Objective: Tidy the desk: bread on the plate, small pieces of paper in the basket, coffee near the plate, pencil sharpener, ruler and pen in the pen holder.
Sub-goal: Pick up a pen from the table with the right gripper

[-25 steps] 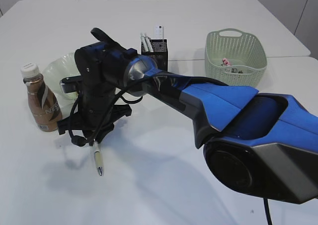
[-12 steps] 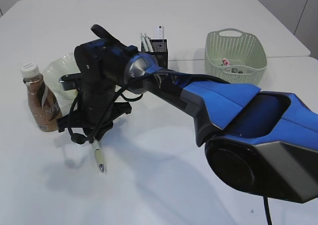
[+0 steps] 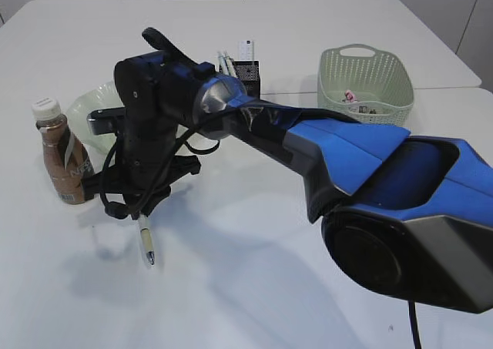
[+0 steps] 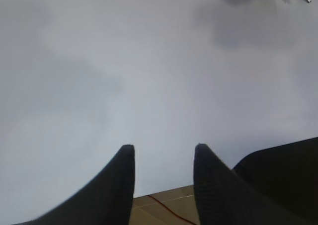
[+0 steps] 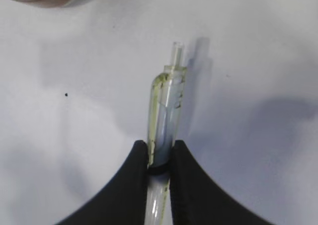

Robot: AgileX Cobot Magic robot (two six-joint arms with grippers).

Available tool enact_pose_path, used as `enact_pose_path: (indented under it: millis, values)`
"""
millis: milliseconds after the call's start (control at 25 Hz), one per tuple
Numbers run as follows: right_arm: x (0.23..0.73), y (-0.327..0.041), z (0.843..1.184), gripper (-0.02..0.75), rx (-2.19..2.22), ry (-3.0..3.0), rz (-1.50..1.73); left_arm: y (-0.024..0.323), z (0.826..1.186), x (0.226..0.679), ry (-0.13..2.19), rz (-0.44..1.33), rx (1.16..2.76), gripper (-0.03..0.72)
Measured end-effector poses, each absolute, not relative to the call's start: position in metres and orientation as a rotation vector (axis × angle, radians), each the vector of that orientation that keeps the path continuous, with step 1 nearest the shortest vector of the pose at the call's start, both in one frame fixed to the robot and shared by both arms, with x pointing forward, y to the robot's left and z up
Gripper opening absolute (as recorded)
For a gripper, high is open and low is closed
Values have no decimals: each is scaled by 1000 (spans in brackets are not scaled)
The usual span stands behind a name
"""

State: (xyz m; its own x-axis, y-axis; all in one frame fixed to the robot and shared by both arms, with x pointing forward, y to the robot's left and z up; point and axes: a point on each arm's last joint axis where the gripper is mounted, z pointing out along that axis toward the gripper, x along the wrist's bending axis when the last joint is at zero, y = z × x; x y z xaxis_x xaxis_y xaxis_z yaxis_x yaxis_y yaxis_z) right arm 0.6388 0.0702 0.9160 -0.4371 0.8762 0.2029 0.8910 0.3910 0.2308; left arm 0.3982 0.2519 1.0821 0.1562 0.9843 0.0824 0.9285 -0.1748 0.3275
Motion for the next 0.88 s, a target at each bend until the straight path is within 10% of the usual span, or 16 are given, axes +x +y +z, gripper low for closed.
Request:
enact_pose_path:
  millis: [880]
  values:
    - [626, 50, 963, 99, -1510, -2767, -442, 252, 1082, 398, 1876, 411, 2229, 275]
